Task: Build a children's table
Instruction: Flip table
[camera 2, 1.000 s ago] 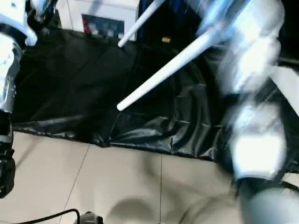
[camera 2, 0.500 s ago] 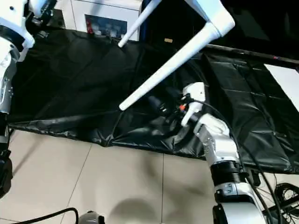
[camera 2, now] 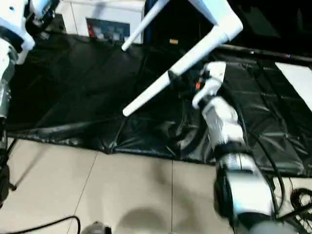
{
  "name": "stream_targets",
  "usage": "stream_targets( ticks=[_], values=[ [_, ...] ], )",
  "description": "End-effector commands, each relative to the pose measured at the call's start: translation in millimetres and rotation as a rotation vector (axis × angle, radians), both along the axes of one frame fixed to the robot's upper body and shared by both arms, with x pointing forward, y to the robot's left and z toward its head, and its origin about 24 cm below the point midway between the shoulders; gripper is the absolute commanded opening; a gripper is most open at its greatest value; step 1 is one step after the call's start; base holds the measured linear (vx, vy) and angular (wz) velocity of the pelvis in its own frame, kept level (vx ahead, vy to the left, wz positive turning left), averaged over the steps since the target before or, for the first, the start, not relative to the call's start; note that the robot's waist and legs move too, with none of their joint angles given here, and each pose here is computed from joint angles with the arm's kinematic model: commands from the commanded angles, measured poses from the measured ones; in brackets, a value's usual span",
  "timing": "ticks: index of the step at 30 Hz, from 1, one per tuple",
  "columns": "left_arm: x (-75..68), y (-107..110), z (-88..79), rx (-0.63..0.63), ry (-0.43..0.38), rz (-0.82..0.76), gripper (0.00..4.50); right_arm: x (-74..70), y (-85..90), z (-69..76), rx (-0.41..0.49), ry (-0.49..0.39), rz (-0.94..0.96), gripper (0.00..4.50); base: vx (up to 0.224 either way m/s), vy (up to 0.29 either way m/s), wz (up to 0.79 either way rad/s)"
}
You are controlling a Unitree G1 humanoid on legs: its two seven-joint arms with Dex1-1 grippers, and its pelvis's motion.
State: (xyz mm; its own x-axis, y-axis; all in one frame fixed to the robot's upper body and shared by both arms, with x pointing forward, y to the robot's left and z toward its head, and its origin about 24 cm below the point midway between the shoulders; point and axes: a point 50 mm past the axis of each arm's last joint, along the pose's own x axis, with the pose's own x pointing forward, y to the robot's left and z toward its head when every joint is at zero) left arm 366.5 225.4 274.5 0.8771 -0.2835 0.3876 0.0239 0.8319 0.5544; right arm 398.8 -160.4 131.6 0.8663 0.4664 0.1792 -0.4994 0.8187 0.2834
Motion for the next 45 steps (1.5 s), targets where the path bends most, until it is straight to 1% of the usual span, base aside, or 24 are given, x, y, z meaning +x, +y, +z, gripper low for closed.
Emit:
stream_targets(
  ticks=[1, 5, 7, 9, 10, 11, 13, 15, 16, 18, 19, 20, 22, 23, 27, 31, 32, 34, 36, 37, 40, 42, 44, 45],
  values=[
    [5.2, -1, -25.9, -0.003, 0.128, -0.030, 1.80, 5.4, 5.1, 14.6, -0.005, -0.040, 0.007, 4.50, 0.000, 0.000, 0.00],
    [1.0, 1, -31.1, -0.006, 0.154, -0.062, 1.77, 10.3, 17.5, 23.2, -0.013, -0.045, 0.039, 4.50, 0.000, 0.000, 0.00],
    [0.1, 1, -32.6, 0.000, 0.161, -0.071, 1.77, 10.5, 20.4, 24.3, -0.013, -0.048, 0.055, 4.50, 0.000, 0.000, 0.00],
    [-0.9, 1, -38.1, -0.003, 0.182, -0.081, 1.74, 9.7, 29.0, 28.0, -0.032, -0.077, 0.122, 4.50, 0.000, 0.000, 0.00],
    [-0.8, 1, -41.2, -0.011, 0.191, -0.088, 1.73, 8.9, 32.4, 31.2, -0.016, -0.096, 0.168, 4.50, 0.000, 0.000, 0.00],
    [-0.8, 1, -41.2, -0.011, 0.191, -0.088, 1.73, 8.9, 32.4, 31.2, -0.016, -0.096, 0.168, 4.50, 0.000, 0.000, 0.00],
    [-0.2, 0, -52.9, -0.012, 0.225, -0.112, 1.72, 5.9, 39.7, 39.7, 0.006, -0.153, 0.286, 4.50, 0.000, 0.000, 0.00],
    [0.4, -2, -59.9, -0.010, 0.247, -0.131, 1.71, 3.9, 41.9, 42.9, -0.001, -0.185, 0.336, 4.50, 0.000, 0.000, 0.00],
    [1.3, -5, -68.8, -0.015, 0.278, -0.150, 1.71, 1.1, 43.1, 46.7, 0.001, -0.224, 0.394, 4.50, 0.000, 0.000, 0.00],
    [2.0, -7, -73.9, -0.017, 0.298, -0.154, 1.71, -0.5, 43.3, 48.7, 0.006, -0.245, 0.422, 4.50, 0.000, 0.000, 0.00],
    [3.5, -11, -83.2, -0.014, 0.325, -0.170, 1.69, -3.4, 43.1, 51.2, -0.002, -0.280, 0.457, 4.50, 0.000, 0.000, 0.00],
    [4.4, -14, -88.1, -0.016, 0.340, -0.177, 1.68, -5.0, 43.1, 52.1, -0.002, -0.294, 0.477, 4.50, 0.000, 0.000, 0.00],
    [4.9, -15, -91.0, -0.018, 0.350, -0.181, 1.68, -6.0, 43.0, 52.5, -0.002, -0.302, 0.490, 4.50, 0.000, 0.000, 0.00],
    [6.1, -20, -96.3, -0.016, 0.366, -0.191, 1.67, -8.7, 42.3, 52.8, -0.008, -0.324, 0.502, 4.50, 0.000, 0.000, 0.00],
    [13.1, -36, -113.6, -0.018, 0.415, -0.211, 1.66, -19.4, 29.6, 49.3, -0.042, -0.373, 0.482, 4.50, 0.000, 0.000, 0.00],
    [19.0, -43, -122.0, -0.008, 0.435, -0.204, 1.66, -26.5, 17.5, 47.9, -0.071, -0.390, 0.448, 4.50, 0.000, 0.000, 0.00],
    [19.7, -44, -122.5, -0.010, 0.436, -0.201, 1.66, -27.5, 16.7, 47.9, -0.074, -0.392, 0.445, 4.50, 0.000, 0.000, 0.00],
    [24.0, -46, -124.6, -0.007, 0.442, -0.177, 1.66, -34.0, 13.7, 48.0, -0.097, -0.402, 0.429, 4.50, 0.000, 0.000, 0.00],
    [25.5, -46, -125.7, -0.002, 0.446, -0.166, 1.66, -36.5, 13.7, 47.4, -0.104, -0.403, 0.423, 4.50, 0.000, 0.000, 0.00],
    [27.8, -42, -127.9, 0.015, 0.448, -0.120, 1.66, -39.4, 15.1, 41.4, -0.130, -0.385, 0.408, 4.50, 0.000, 0.000, 0.00],
    [29.2, -36, -131.8, 0.003, 0.456, -0.068, 1.66, -39.3, 17.4, 31.4, -0.151, -0.348, 0.390, 4.50, 0.000, 0.000, 0.00],
    [27.9, -29, -136.4, 0.001, 0.463, -0.029, 1.66, -35.9, 18.6, 16.4, -0.180, -0.299, 0.325, 4.50, 0.000, 0.000, 0.00],
    [25.8, -22, -140.5, -0.010, 0.466, -0.007, 1.66, -34.1, 17.6, 0.1, -0.230, -0.260, 0.235, 4.50, 0.000, 0.000, 0.00],
    [24.2, -19, -142.2, -0.035, 0.465, -0.004, 2.01, -34.4, 16.9, -7.2, -0.233, -0.240, 0.208, 4.50, 0.000, 0.000, 0.00]
  ],
)
